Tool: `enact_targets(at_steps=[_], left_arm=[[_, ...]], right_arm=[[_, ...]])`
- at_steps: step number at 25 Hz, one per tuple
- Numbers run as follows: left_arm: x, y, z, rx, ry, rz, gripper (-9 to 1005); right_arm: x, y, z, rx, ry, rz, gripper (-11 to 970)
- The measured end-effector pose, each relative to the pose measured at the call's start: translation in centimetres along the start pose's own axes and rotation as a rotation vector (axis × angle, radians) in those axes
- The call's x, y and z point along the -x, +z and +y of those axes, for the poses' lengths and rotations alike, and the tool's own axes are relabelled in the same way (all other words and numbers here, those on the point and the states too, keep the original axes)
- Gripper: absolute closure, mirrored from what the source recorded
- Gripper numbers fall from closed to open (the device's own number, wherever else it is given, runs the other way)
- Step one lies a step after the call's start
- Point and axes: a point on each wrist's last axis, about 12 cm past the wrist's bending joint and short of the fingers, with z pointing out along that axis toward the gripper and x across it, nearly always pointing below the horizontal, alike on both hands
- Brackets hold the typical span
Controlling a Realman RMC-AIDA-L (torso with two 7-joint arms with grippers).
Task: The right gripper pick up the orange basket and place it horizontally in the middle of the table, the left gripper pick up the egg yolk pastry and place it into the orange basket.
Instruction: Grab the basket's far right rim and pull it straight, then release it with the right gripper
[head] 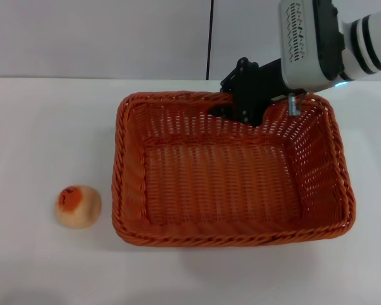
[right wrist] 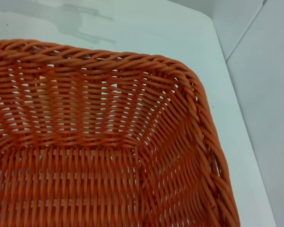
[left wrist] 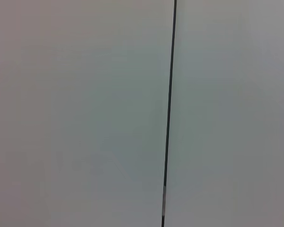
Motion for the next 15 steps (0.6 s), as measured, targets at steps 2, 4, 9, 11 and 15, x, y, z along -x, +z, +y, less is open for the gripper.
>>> enact_targets(at_steps=[2,4,9,11,15], left_arm=[[0.00,0.04,-0.01,-0.001,0.000,-0.001,170],[0.00,0.06,-0.01,-0.001,0.000,-0.001,170],[-0.02,0.13,-0.03,-0.002,0.000,-0.001,170],[-0.02,0.16,-0.04,-0.002,-0.001,-0.001,170],[-0.02,0.24,-0.06,-0.004,-0.001,-0.002,170]], right_arm=[[0.11,0.20,0.02,-0.006,-0.003,-0.003,749],[0.19,0.30,-0.09,-0.024,0.002,-0.013,745],[0.27,0.36,-0.20,-0.046,0.013,-0.031,735],[0.33,0.43,-0.18,-0.049,0.014,-0.040,701],[0.38,0.63,0.02,-0.041,0.014,-0.044,634]])
